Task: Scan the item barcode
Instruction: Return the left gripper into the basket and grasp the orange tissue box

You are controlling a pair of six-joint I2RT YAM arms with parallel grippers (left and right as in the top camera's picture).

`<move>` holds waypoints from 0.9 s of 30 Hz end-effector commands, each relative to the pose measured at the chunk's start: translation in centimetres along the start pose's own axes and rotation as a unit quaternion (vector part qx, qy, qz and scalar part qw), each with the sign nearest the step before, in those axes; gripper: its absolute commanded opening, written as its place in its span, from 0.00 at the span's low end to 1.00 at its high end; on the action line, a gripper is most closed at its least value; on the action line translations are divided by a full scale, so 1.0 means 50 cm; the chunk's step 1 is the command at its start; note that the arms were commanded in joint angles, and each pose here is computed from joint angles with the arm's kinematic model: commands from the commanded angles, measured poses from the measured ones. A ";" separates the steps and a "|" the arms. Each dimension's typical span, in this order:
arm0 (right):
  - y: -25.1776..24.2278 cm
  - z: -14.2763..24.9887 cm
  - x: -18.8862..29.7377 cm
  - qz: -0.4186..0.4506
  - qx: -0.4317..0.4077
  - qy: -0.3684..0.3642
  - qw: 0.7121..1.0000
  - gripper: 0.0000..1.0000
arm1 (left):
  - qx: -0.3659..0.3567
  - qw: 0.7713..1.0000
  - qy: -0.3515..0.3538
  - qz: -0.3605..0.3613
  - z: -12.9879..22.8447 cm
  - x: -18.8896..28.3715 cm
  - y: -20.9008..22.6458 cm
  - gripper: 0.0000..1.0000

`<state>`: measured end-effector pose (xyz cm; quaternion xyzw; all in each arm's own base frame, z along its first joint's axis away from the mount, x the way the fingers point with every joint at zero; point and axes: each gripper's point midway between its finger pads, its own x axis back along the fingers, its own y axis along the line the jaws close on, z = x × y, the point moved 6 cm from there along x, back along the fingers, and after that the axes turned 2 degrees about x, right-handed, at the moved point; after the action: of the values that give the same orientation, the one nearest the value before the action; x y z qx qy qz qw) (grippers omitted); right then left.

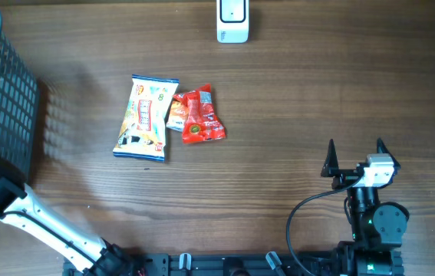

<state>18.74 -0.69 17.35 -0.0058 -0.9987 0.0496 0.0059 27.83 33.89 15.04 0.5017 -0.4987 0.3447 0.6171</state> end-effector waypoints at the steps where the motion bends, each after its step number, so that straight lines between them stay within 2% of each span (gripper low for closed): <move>1: -0.004 0.000 0.000 0.007 -0.007 -0.001 1.000 1.00 | 0.005 0.999 0.005 -0.046 0.000 -0.040 0.019 0.93; 15: -0.004 0.000 0.000 0.007 -0.007 -0.001 1.000 1.00 | 0.016 0.999 -0.011 -0.039 -0.021 -0.061 0.023 0.93; 21: -0.004 0.000 0.000 0.007 -0.007 -0.001 1.000 1.00 | 0.016 0.999 -0.012 -0.038 -0.021 -0.061 0.023 0.89; 27: -0.004 0.000 0.000 0.007 -0.007 -0.001 1.000 1.00 | -0.065 0.997 0.004 0.035 -0.018 -0.061 -0.012 0.88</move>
<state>18.74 -0.69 17.35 -0.0058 -0.9987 0.0494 0.0059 27.36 35.17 12.19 0.5024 -0.5053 0.3248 0.6220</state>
